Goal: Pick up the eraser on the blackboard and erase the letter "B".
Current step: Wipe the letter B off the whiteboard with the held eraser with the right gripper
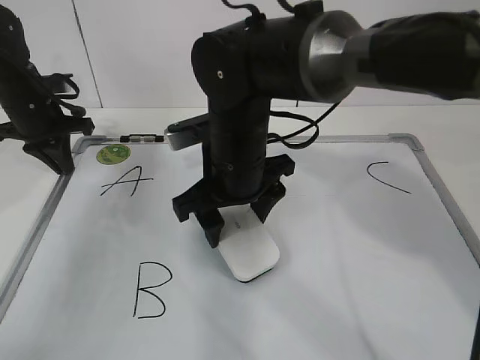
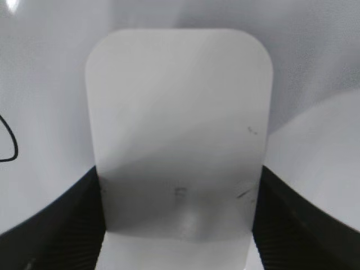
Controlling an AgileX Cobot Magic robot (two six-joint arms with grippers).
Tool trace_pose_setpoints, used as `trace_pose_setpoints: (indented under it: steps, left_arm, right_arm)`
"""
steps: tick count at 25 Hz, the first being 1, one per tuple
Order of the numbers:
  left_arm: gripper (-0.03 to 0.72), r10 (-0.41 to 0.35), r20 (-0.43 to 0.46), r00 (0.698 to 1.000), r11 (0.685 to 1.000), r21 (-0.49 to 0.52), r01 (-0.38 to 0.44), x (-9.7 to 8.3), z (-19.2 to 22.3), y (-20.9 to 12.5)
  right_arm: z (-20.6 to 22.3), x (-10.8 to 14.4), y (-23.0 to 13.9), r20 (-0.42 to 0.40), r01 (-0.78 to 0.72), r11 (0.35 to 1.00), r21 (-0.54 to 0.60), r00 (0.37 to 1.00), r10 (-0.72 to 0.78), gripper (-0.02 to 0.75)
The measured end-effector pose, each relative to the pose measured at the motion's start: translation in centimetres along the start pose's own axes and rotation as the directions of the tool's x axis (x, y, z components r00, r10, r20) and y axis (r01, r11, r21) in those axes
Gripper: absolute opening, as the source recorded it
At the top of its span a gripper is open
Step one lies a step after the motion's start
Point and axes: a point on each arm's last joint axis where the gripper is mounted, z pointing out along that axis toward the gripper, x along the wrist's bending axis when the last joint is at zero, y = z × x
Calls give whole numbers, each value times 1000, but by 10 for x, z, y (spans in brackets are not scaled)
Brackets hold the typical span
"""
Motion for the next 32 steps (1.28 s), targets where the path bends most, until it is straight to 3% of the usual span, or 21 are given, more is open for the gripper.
trace_pose_setpoints:
  steps: [5, 17, 23, 32]
  left_arm:
    - [32, 0, 0, 1000, 1000, 2, 0, 0, 0, 0]
    - [32, 2, -4, 1000, 1000, 8, -2, 0, 0, -1]
    - [33, 2, -5, 1000, 1000, 12, -2, 0, 0, -1]
    - [33, 1, -5, 1000, 1000, 12, -1, 1, 0, -1]
  right_arm:
    - [21, 2, 3, -3, 7, 999, 44, 1000, -7, 549]
    - [25, 18, 2, -4, 69, 996, 62, 998, -69, 549]
    - [25, 67, -11, -39, 189, 980, 65, 982, -187, 549]
    - [17, 157, -42, -183, 372, 928, 37, 915, -359, 548]
